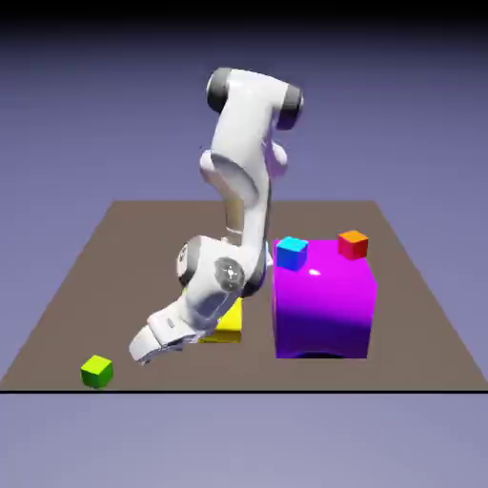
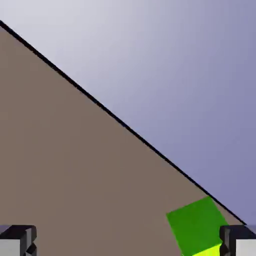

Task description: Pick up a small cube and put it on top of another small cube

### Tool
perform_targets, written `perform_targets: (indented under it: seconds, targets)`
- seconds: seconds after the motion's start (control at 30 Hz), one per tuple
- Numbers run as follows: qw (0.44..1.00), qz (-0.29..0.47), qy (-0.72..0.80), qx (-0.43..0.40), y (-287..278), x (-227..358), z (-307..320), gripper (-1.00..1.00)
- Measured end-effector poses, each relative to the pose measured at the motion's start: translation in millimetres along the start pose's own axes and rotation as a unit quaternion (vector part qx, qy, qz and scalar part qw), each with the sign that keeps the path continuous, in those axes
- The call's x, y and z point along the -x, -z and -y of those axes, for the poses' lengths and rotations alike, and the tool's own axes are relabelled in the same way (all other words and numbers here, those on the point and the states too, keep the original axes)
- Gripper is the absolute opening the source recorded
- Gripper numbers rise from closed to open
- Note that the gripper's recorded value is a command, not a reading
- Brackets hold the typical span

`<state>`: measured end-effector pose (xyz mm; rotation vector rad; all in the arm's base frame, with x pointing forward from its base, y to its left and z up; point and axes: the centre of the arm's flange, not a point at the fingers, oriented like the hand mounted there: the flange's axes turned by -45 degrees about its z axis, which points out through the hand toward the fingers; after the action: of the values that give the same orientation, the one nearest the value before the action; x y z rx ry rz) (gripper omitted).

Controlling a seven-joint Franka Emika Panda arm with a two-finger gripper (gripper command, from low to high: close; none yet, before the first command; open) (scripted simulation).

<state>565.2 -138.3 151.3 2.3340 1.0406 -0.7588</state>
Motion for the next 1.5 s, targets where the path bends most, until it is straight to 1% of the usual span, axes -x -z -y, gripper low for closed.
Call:
perform_targets:
  seconds: [0.2, 0.37, 0.43, 0.5, 0.53, 0.6, 0.67, 0.8, 0.93, 1.13, 1.33, 1.43, 1.5]
  targets:
    - [0.986, 0.145, 0.081, 0.025, -50, -14, -18, 0.0]
    - [0.952, 0.268, 0.141, 0.048, -82, -23, -32, 0.0]
    - [0.951, 0.272, 0.143, 0.048, -83, -23, -32, 0.0]
    - [0.95, 0.272, 0.143, 0.049, -136, -12, -37, 0.0]
    - [0.951, 0.272, 0.143, 0.048, -140, -11, -37, -1.0]
    - [0.951, 0.272, 0.143, 0.048, -140, -11, -37, -1.0]
    - [0.951, 0.272, 0.142, 0.048, -87, -22, -33, -1.0]
    - [0.965, 0.253, 0.047, -0.044, -68, -12, -7, -1.0]
    - [0.959, 0.243, -0.034, -0.141, -42, -2, 22, -1.0]
    - [0.921, 0.248, -0.111, -0.278, 14, 15, 70, -1.0]
    - [0.867, 0.277, -0.138, -0.39, 88, 40, 117, -1.0]
    - [0.856, 0.297, -0.145, -0.397, 76, 54, 114, -1.0]
    - [0.856, 0.297, -0.145, -0.397, 60, 56, 130, -1.0]
